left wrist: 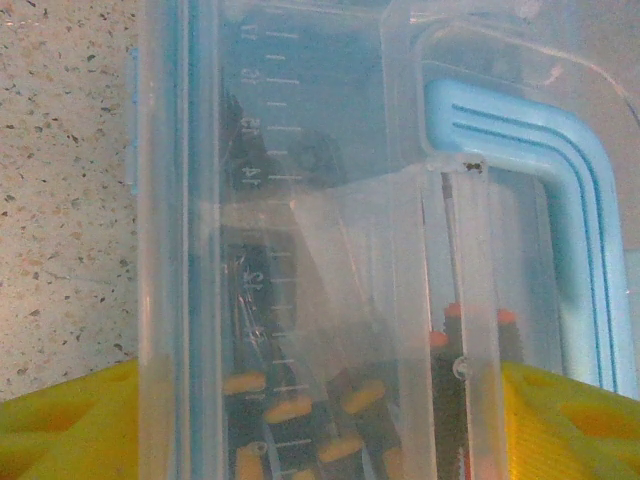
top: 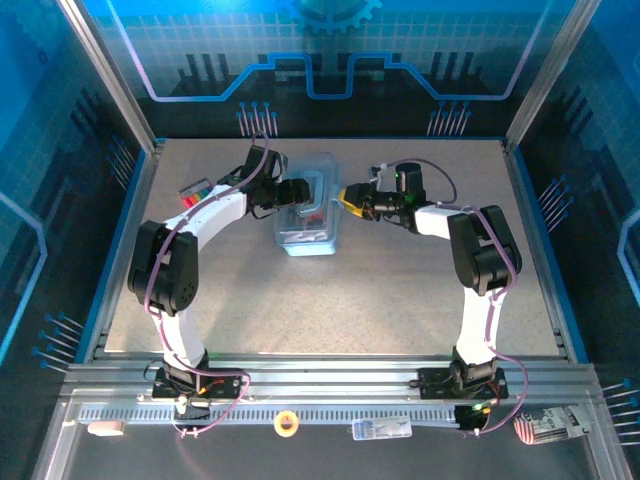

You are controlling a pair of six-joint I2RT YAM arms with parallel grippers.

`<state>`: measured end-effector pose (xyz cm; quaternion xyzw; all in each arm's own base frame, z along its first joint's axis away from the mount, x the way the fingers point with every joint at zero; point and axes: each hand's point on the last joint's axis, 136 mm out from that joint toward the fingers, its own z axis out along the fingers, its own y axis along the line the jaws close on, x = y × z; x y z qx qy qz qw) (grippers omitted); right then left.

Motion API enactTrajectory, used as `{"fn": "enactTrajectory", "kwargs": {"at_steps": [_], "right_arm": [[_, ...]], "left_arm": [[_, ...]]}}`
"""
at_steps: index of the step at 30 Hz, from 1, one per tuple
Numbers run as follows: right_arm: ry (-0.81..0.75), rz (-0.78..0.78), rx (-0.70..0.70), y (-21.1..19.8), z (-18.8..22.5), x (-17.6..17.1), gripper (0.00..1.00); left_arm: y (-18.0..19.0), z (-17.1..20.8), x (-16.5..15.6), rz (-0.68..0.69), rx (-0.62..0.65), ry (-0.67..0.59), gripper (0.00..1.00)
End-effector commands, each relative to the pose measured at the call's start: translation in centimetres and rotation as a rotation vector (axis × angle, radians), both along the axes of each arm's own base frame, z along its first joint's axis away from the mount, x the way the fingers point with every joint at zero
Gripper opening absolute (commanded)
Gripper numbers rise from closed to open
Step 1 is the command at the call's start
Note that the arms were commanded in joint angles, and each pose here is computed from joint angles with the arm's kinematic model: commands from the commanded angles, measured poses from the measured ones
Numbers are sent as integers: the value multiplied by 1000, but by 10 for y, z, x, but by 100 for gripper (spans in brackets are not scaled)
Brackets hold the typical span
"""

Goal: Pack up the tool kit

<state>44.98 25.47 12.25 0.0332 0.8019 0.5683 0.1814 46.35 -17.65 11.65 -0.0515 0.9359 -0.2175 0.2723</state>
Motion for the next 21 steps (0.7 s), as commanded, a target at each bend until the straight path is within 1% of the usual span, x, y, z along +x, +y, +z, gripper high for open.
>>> {"fn": "enactTrajectory", "kwargs": {"at_steps": [1, 21], "right_arm": [[3, -1, -3, -2, -11, 2, 51], [38, -16, -1, -7, -31, 6, 48]], "left_arm": [[19, -116, -83, -5, 118, 445, 35], [16, -117, -84, -12, 117, 446, 35]]}}
